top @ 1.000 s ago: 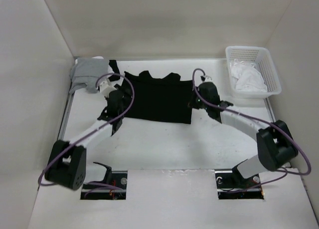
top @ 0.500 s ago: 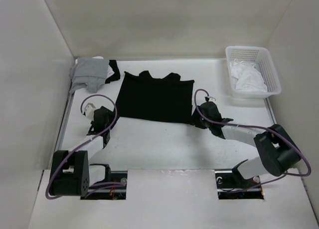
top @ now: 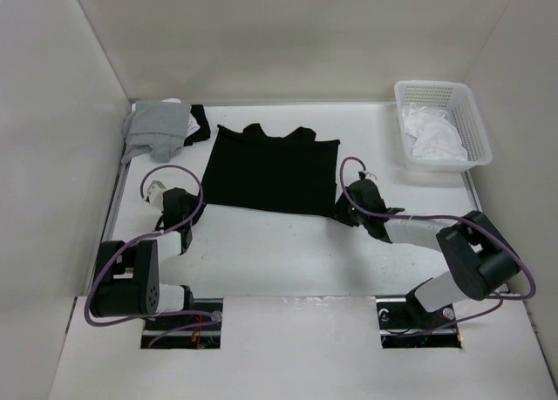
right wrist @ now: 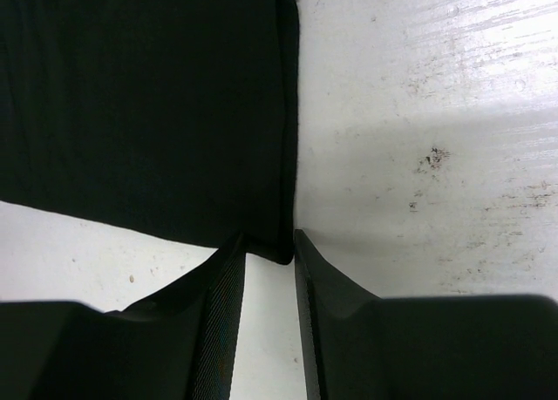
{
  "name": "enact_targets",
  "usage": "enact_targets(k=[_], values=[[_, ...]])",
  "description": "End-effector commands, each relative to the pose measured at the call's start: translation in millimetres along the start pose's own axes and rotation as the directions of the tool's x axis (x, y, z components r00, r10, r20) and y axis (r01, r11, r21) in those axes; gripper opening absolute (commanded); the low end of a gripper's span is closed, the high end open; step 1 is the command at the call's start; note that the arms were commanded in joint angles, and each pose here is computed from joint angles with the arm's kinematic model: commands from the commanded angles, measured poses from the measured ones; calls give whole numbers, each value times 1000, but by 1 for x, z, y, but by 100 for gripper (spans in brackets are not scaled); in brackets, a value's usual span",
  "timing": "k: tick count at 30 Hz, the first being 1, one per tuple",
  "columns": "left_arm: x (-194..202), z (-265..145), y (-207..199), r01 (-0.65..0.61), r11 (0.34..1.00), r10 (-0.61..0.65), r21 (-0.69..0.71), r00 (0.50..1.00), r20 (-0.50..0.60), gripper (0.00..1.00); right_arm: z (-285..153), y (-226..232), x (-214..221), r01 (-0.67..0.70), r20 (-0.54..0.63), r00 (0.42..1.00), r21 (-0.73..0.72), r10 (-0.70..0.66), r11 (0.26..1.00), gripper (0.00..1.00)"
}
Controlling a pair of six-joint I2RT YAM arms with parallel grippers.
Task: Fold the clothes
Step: Fold the tank top
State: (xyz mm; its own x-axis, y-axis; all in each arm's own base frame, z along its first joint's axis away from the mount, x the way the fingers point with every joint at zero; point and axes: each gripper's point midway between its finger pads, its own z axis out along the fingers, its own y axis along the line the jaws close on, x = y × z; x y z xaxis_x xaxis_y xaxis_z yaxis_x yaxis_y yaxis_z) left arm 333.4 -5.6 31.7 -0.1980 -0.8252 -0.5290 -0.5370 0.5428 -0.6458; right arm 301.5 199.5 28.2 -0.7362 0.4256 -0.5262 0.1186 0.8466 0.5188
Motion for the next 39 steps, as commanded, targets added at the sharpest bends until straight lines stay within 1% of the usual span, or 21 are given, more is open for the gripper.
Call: enact_targets(k=[1, 4, 6, 8, 9, 10, 13, 17, 18, 19, 21, 22, 24, 26, 29, 31, 33, 36, 37, 39], values=[[1, 5, -5, 16, 1000, -16, 22, 1000, -6, 34, 1, 4, -4, -34, 30, 999, -29, 34, 999, 32], [4, 8, -4, 21, 1000, -21, 19, 1000, -19, 28, 1, 1, -5, -32, 26, 999, -27, 33, 999, 30], [8, 13, -3, 25, 1000, -25, 11, 999, -32, 24, 1, 1, -6, -32, 27, 999, -29, 32, 999, 26], [9, 16, -4, 42, 999, -41, 12, 998, -41, 20, 2, 0, -5, -35, 26, 999, -28, 35, 999, 26], [9, 17, -5, 47, 999, -46, 14, 998, -39, 19, 2, 0, -6, -38, 30, 999, -28, 39, 999, 26], [9, 19, -6, 52, 999, -51, 18, 998, -39, 18, 3, 0, -6, -40, 33, 999, -27, 41, 999, 28], [9, 20, -5, 67, 998, -67, 17, 997, -34, 14, 5, 1, -9, -47, 39, 998, -32, 48, 998, 38], [7, 19, -4, 65, 998, -65, 17, 998, -24, 10, 3, 1, -12, -48, 50, 998, -34, 49, 998, 39], [6, 19, -4, 64, 998, -64, 15, 998, -20, 9, 4, 0, -12, -47, 51, 998, -30, 48, 998, 35], [6, 19, -4, 64, 998, -64, 14, 998, -19, 8, 5, -1, -12, -44, 46, 998, -30, 46, 999, 28], [5, 19, -4, 65, 998, -65, 16, 998, -14, 6, 8, -2, -10, -44, 38, 998, -25, 45, 999, 21], [4, 19, -5, 66, 998, -66, 22, 998, -11, 5, 8, -1, -10, -43, 36, 998, -28, 44, 999, 15], [2, 17, -6, 71, 997, -71, 31, 997, -1, 2, 7, 2, -11, -44, 40, 998, -37, 46, 998, 7], [-3, 12, -14, 74, 995, -75, 66, 997, 14, 0, 4, 4, -16, -45, 65, 997, -48, 48, 998, 2], [-18, -5, -38, 60, 986, -69, 153, 996, 60, 0, -11, 8, -25, -40, 113, 992, -79, 48, 996, 0], [-27, -23, -57, 28, 975, -50, 222, 994, 93, 0, -27, 13, -32, -21, 148, 988, -101, 36, 995, 0], [-36, -40, -68, 3, 967, -36, 256, 992, 124, 0, -44, 18, -34, 0, 162, 987, -117, 19, 993, 0], [-49, -73, -86, -12, 947, -40, 320, 987, 157, 0, -76, 30, -36, 36, 192, 981, -153, -6, 988, 0], [-53, -84, -93, -15, 938, -45, 345, 985, 165, 0, -92, 36, -36, 51, 205, 979, -174, -15, 983, 0], [-67, -118, -110, -31, 911, -55, 411, 979, 197, 0, -126, 48, -37, 79, 235, 972, -218, -26, 973, 0]])
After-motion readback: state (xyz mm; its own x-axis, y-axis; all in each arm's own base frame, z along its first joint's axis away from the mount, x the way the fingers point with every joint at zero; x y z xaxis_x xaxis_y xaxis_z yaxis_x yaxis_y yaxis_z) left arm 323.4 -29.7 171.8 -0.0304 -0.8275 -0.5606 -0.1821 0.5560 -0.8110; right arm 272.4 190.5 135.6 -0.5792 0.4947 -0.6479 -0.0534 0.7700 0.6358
